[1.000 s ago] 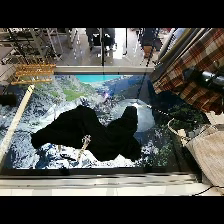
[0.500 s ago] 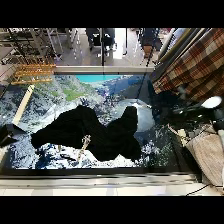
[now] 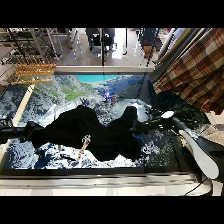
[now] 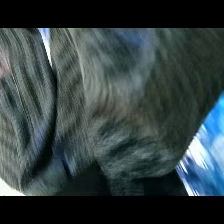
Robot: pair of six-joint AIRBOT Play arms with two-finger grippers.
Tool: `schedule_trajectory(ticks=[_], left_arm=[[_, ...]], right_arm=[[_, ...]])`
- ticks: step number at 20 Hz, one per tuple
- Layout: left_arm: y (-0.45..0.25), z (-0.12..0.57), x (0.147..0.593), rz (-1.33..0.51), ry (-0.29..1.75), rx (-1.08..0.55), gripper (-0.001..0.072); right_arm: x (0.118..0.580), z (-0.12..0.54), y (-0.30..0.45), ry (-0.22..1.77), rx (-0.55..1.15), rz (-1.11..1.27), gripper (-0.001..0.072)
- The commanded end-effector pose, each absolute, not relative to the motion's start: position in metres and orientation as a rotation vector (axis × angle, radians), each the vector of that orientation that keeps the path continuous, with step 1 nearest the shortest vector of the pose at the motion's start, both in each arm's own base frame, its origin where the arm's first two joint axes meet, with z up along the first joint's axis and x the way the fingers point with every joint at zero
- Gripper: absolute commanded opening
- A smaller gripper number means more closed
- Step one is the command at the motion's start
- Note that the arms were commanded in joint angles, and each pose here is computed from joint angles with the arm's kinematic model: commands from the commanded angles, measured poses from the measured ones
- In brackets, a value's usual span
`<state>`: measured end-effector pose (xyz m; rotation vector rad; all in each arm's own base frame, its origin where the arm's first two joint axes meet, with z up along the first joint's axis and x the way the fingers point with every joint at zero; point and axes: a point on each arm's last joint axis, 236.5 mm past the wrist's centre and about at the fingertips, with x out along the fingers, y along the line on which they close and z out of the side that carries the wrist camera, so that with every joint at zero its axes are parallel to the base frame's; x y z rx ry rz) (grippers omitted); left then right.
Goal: Fold the clothes and pants, and hang the long-sleeved shirts on hangers.
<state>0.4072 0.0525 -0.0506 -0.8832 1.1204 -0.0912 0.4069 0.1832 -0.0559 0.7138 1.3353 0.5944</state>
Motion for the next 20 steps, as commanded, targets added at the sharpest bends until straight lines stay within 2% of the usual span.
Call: schedule_trajectory(ticks=[1, 3, 5, 9, 11, 13, 16, 18, 20], left_arm=[[0.034, -0.037, 0.443, -0.094, 1.018, -0.864, 0.0022], [0.031, 0.005, 0.441, -0.204, 0.995, -0.780, 0.0020], [0.045, 0.077, 0.434, -0.269, 0.910, -0.715, 0.0020], [0.052, 0.270, 0.384, -0.342, 0.597, -0.478, 0.0020], [0.038, 0.351, 0.350, -0.314, 0.424, -0.319, 0.0021], [0.017, 0.399, 0.321, -0.298, 0.318, -0.203, 0.0021], [0.010, 0.411, 0.313, -0.289, 0.278, -0.178, 0.0021], [0.019, 0.395, 0.324, -0.287, 0.323, -0.239, 0.0021], [0.025, 0.362, 0.344, -0.319, 0.409, -0.334, 0.0021]], right_arm=[[0.442, -0.040, 0.203, 1.203, 0.679, 0.591, 0.0048], [0.452, 0.011, 0.190, 1.126, 0.563, 0.634, 0.0047], [0.447, 0.081, 0.160, 1.047, 0.372, 0.630, 0.0047], [0.394, 0.248, 0.112, 0.756, 0.044, 0.540, 0.0047], [0.362, 0.319, 0.104, 0.573, -0.032, 0.501, 0.0047], [0.340, 0.368, 0.094, 0.428, -0.083, 0.447, 0.0047], [0.345, 0.388, 0.080, 0.347, -0.107, 0.378, 0.0047], [0.373, 0.361, 0.081, 0.428, -0.054, 0.377, 0.0047], [0.424, 0.309, 0.081, 0.557, 0.020, 0.369, 0.0047]])
